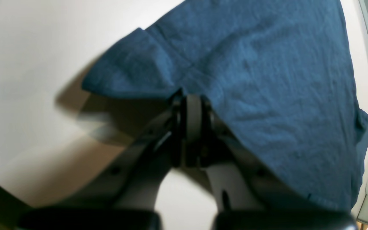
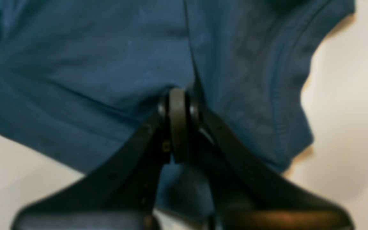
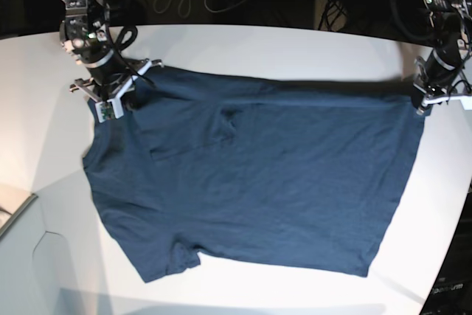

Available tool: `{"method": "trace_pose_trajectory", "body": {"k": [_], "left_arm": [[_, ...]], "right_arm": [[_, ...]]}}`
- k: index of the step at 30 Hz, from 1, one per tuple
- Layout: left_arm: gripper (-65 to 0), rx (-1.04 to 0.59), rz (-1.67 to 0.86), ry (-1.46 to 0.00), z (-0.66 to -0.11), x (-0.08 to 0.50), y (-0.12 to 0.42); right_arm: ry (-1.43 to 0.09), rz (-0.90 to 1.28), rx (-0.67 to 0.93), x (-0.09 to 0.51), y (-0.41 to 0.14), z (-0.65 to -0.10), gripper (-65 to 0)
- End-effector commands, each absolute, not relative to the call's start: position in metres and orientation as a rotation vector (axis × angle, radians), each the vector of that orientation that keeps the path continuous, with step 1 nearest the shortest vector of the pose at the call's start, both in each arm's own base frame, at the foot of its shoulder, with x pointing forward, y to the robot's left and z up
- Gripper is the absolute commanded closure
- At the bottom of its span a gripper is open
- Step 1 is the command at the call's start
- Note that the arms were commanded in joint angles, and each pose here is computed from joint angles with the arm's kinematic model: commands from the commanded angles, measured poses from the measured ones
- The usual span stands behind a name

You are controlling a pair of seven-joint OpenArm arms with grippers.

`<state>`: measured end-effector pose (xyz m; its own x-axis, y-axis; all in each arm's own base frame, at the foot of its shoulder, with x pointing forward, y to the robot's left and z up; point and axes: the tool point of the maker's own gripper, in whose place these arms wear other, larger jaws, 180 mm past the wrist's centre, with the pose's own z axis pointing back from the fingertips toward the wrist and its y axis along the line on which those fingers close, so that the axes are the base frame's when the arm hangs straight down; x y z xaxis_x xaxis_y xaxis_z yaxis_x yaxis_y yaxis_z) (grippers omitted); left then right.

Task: Layout the t-shirt on the table in an organized manner, then fold the t-shirt properly
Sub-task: 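Lower the held t-shirt edge onto the table with both grippers, then pull the collar edge away from the hem with both grippers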

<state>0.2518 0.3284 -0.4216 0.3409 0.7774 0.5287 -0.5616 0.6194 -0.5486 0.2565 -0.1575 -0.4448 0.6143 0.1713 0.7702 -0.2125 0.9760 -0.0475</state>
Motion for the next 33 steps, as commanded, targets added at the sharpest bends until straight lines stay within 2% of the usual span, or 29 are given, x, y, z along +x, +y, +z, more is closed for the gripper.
{"method": "trace_pose_trajectory", "body": {"k": [1, 7, 14, 23, 33], "left_arm": [[-0.1, -0.288, 0.873, -0.901, -0.407, 0.260, 0.337], [-0.1, -0.288, 0.874, -0.893, -0.409, 0.258, 0.337], [-0.1, -0.284, 0.873, -0.888, -0.409, 0.252, 0.337], [-0.1, -0.273, 0.872, -0.862, -0.416, 0.241, 0.336], [-0.1, -0.260, 0.806, -0.888, -0.399, 0.231, 0.328]], "right_arm": [[-0.942, 0.224, 0.050, 0.261, -0.158, -0.428, 0.0], [-1.035, 0.266, 0.043, 0.241, -0.148, -0.380, 0.0], [-1.051, 0.303, 0.052, 0.197, -0.136, -0.345, 0.0], [-0.968, 0.284, 0.101, 0.136, -0.131, -0.364, 0.0], [-0.906, 0.154, 0.069, 0.106, -0.159, -0.418, 0.0]]}}
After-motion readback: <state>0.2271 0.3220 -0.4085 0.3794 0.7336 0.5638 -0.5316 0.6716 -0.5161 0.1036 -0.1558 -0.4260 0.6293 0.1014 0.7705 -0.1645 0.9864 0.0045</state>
